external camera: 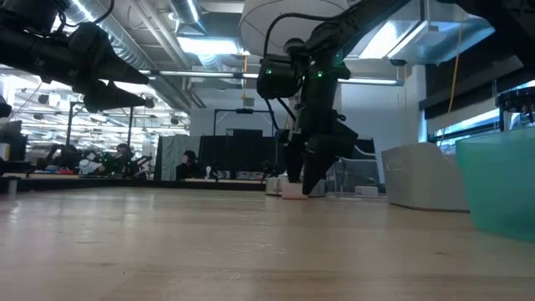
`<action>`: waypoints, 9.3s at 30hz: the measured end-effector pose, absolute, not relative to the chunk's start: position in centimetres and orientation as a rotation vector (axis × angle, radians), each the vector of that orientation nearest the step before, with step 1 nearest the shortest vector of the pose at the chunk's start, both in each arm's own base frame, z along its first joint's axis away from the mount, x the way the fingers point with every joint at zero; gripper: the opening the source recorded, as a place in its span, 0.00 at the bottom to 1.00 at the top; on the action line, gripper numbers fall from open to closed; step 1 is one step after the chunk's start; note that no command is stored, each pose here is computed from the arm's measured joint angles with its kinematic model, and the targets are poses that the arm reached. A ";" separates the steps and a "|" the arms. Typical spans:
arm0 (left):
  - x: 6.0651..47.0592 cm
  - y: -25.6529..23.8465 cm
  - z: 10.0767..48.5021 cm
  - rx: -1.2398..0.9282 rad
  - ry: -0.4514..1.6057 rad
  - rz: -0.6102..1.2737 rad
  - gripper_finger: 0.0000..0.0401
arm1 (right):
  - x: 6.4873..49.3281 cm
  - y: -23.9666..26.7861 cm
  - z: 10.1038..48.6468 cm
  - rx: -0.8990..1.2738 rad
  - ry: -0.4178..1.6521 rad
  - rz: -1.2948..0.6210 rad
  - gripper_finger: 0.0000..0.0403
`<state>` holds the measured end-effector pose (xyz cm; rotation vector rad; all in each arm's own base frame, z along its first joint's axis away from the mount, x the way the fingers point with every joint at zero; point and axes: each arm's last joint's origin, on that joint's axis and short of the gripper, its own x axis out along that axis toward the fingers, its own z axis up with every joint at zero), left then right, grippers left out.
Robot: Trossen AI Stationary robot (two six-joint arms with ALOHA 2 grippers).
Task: Pick & Place Office items
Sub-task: Put the pink charger adapter into the gray bin
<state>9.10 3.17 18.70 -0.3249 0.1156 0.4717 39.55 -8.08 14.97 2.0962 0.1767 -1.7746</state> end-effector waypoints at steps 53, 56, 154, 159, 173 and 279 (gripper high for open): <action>9.1 3.2 18.7 -0.325 0.115 0.472 0.87 | 40.5 0.6 20.4 2.061 0.337 -1.559 0.25; 9.1 3.2 18.7 -0.325 0.115 0.472 0.87 | 40.8 0.3 20.6 2.050 0.360 -1.493 0.29; 31.5 4.1 13.9 -0.460 0.458 0.871 0.86 | 30.4 2.5 34.4 1.108 0.892 -0.712 0.81; 33.3 4.6 14.7 -0.573 0.524 1.023 0.86 | 30.0 2.6 34.2 1.052 0.981 -0.669 0.81; 35.4 4.7 12.7 -0.724 0.685 1.193 0.87 | 29.9 2.7 34.1 0.952 1.034 -0.597 0.81; 32.8 -7.9 28.9 0.354 0.387 0.748 0.49 | 35.8 3.6 34.9 0.819 0.552 -0.429 0.60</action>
